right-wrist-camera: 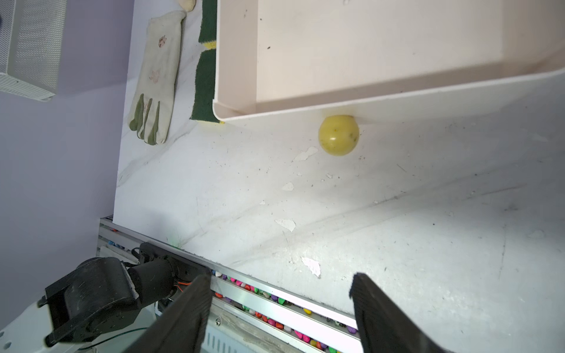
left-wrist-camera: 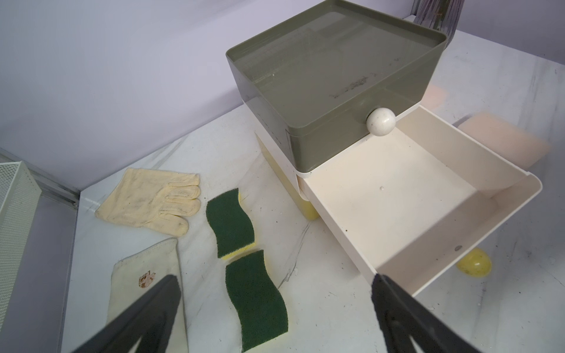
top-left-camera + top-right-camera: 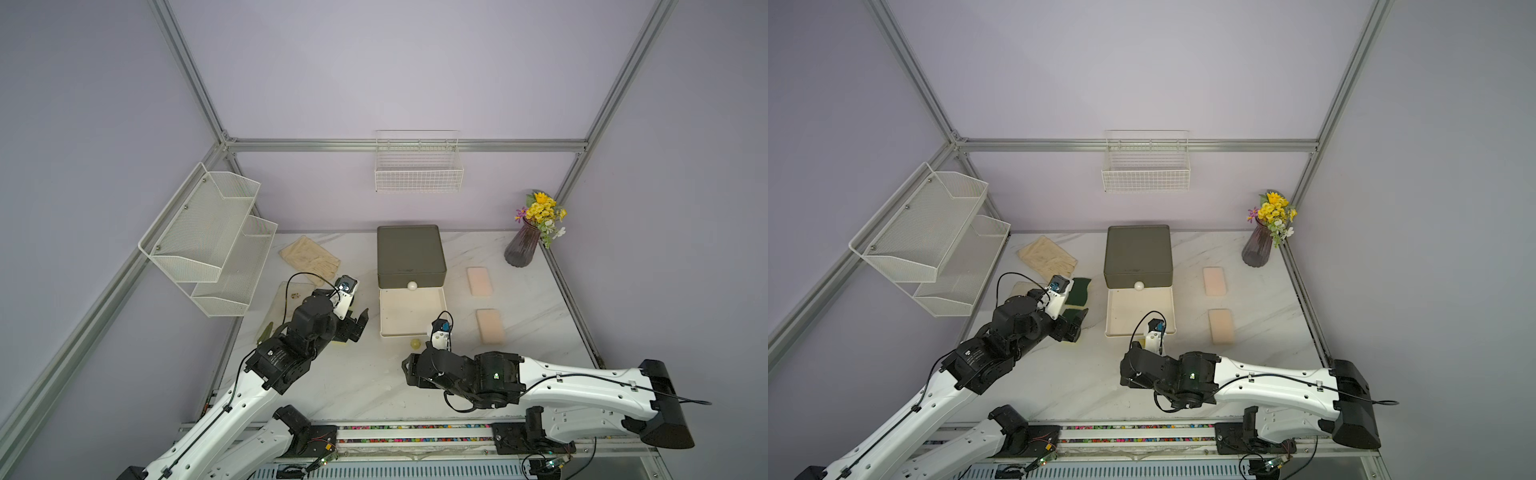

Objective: Take the sponge out of the drawer
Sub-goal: Close the drawer in the storage box.

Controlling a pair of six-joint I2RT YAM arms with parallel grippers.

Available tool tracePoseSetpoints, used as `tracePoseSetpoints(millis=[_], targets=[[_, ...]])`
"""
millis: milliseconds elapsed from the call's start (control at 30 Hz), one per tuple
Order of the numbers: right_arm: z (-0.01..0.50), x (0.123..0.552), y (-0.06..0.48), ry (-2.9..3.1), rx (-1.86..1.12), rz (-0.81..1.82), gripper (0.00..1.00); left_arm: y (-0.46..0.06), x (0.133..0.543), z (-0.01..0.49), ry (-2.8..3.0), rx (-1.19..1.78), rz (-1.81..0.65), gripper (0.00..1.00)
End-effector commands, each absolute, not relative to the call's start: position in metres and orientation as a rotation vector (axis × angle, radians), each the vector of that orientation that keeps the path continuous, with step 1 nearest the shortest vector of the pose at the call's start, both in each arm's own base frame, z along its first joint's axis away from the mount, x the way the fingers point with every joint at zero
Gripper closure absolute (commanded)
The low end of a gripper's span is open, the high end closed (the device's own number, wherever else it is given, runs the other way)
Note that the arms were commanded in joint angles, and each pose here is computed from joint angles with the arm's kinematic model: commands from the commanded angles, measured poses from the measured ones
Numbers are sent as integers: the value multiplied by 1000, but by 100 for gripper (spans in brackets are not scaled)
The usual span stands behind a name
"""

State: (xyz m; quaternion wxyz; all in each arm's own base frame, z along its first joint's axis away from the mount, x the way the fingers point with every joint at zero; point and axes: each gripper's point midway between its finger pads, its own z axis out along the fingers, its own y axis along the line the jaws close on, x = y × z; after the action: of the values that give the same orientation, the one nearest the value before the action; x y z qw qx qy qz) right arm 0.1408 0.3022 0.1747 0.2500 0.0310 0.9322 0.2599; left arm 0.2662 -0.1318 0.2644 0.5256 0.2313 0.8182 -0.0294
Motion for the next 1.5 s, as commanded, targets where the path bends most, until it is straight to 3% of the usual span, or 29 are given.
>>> tracePoseSetpoints(millis=[0, 367, 767, 1467], targets=[[156, 153, 296, 2531, 104, 573, 24, -133, 269, 277, 1918, 499, -112, 0], [136, 198, 285, 2486, 57, 349, 25, -135, 268, 275, 1920, 512, -127, 0], [122, 220, 294, 2482, 29, 289, 37, -136, 269, 273, 1925, 519, -131, 0], [119, 250, 297, 2448, 62, 237, 77, -138, 269, 272, 1928, 526, -141, 0]])
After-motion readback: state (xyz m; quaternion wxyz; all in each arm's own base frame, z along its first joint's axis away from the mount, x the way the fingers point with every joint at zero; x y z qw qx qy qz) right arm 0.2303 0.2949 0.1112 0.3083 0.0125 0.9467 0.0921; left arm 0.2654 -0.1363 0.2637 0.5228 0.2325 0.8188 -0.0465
